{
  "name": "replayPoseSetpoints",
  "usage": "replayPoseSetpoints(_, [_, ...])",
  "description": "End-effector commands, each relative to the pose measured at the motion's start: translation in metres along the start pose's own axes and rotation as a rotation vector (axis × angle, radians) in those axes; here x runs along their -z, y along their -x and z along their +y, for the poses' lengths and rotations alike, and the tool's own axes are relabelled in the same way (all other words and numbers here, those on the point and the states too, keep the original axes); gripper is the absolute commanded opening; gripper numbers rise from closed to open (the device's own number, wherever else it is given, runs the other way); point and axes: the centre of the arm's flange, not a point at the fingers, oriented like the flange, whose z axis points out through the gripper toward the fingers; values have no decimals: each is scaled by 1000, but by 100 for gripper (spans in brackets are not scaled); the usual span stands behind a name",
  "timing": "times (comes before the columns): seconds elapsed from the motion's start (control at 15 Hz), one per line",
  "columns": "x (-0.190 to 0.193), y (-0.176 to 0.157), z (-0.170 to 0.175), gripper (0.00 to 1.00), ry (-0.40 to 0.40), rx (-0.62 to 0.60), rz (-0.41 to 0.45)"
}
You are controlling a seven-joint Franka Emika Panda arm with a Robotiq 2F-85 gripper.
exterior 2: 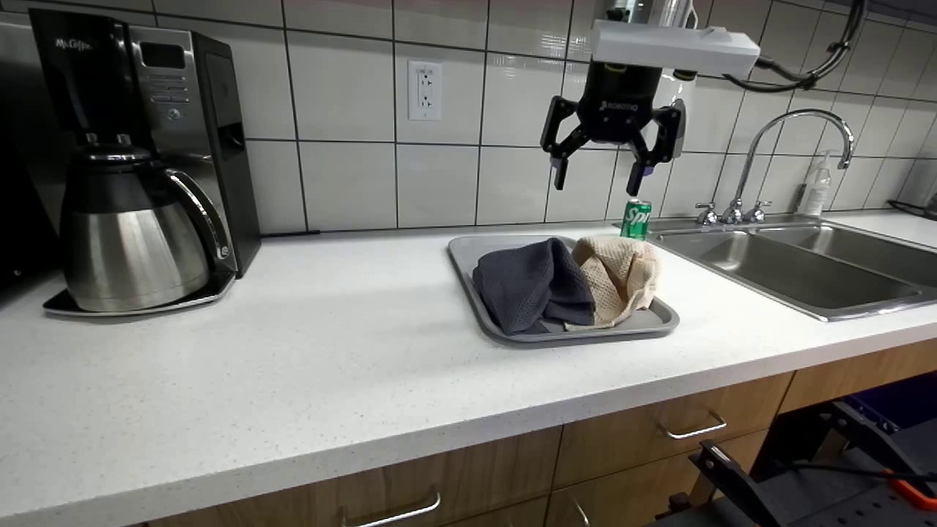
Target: Put the towels on the grey tray
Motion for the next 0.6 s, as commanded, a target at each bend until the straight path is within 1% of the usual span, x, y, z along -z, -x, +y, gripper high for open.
replayPoseSetpoints(0.0, [27, 17, 41, 100, -17, 48, -37])
replayPoseSetpoints(0.27, [39, 24, 70, 100, -12, 94, -69])
replayPoseSetpoints(0.53, [49, 29, 93, 100, -2, 113, -90])
